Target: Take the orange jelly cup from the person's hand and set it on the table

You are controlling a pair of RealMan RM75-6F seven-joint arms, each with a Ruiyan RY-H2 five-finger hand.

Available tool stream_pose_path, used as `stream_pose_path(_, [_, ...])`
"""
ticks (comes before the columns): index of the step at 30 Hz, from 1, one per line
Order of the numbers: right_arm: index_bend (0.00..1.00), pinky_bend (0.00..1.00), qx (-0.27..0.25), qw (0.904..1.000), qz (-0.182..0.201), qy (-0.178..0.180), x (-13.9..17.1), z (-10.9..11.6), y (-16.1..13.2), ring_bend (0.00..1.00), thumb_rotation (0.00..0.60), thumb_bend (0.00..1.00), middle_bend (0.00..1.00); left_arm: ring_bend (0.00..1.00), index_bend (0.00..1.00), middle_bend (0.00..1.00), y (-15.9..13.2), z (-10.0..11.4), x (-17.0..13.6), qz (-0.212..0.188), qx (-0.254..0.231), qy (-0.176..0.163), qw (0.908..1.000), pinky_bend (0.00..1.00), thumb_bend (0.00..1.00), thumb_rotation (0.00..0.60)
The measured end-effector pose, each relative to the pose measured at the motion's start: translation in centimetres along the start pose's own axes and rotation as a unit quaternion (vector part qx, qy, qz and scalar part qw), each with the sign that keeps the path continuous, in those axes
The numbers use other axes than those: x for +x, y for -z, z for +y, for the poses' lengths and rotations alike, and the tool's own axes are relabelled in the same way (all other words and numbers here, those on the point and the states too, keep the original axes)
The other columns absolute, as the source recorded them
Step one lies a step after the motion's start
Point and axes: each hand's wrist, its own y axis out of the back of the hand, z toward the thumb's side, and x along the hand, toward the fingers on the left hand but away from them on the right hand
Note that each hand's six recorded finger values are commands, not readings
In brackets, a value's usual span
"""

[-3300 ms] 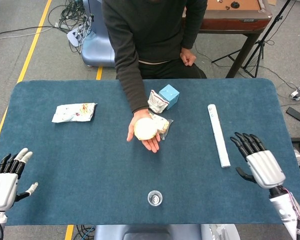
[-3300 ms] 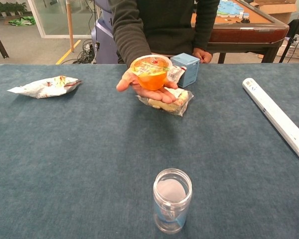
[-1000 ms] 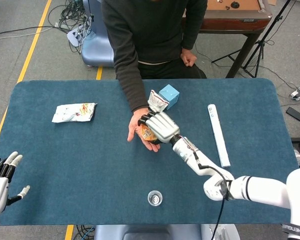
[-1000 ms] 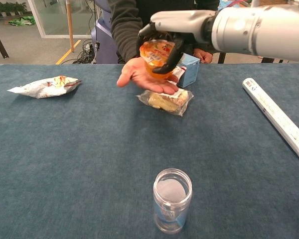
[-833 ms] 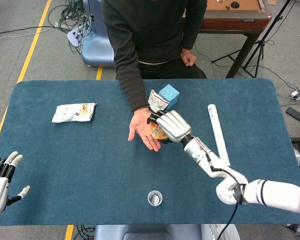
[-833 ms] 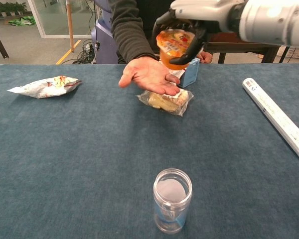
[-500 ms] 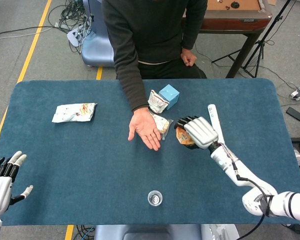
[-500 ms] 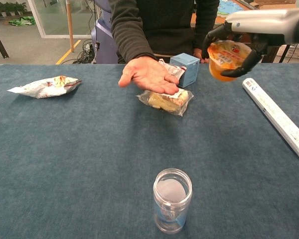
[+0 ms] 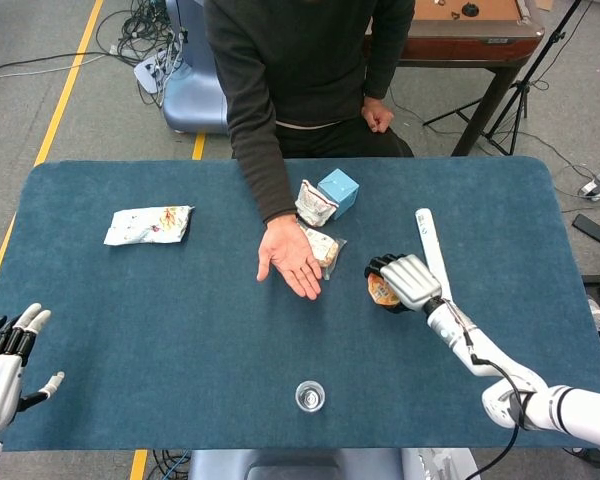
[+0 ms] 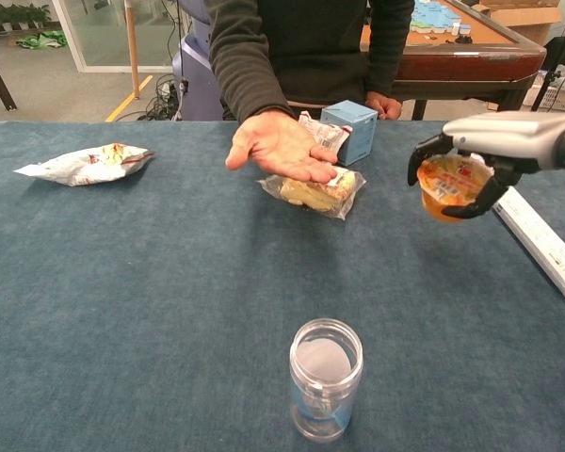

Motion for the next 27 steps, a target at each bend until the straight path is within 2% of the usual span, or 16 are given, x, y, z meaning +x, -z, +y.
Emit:
stream_pose_path(3, [0.27,0.35,-0.002,0.9999,-0.004,-0.015,-0.5,-1.5,0.2,0.15,0.600,0.43,0.17,0.09,0.11,0.07,0.0,0.0,0.0,-0.001,0.000,0.000,1.0000,0.03,0.21,0.600])
stream_pose_path(6, [0.09,0.24,-0.003,0.9996,-0.006,-0.028,-0.9,-2.7,0.4,0.04,0.600,0.42,0.07,0.09,0.11,0.07,0.0,-0.1,0.0,-0.001,0.000,0.001,1.0000,0.03,0.21,0.600])
stream_pose_path(8, [0.01,0.17,-0.002,0.9994,-0.006,-0.036,-0.9,-3.1,0.4,0.00,0.600,0.42,0.01,0.09,0.11,0.07,0.0,-0.1,0.0,0.000,0.000,0.001,1.0000,0.03,0.21,0.600])
stream_pose_path(11, [0.00,0.12,0.000,0.9994,-0.004,-0.035,-0.8,-3.2,0.5,0.00,0.600,0.42,0.00,0.09,0.11,0.07,0.1,-0.1,0.0,0.000,-0.001,0.001,1.0000,0.03,0.21,0.600])
stream_pose_path(19, [0.00,0.12,0.003,0.9998,-0.013,-0.011,1.5,-1.4,1.5,0.00,0.600,0.42,0.00,0.09,0.11,0.07,0.2,-0.2,0.1,0.002,-0.002,0.001,1.0000,0.03,0.21,0.600])
stream_pose_path(23, [0.00,0.11,0.007,0.9994,-0.030,0.017,3.8,0.1,2.6,0.00,0.600,0.42,0.00,0.09,0.11,0.07,0.5,-0.1,0.1,0.005,-0.001,0.000,1.0000,0.03,0.21,0.600])
stream_pose_path(27, [0.00,0.12,0.006,0.9967,-0.064,0.050,7.8,1.8,4.4,0.00,0.600,0.42,0.00,0.09,0.11,0.07,0.6,0.0,0.2,0.005,-0.002,-0.001,1.0000,0.03,0.21,0.600])
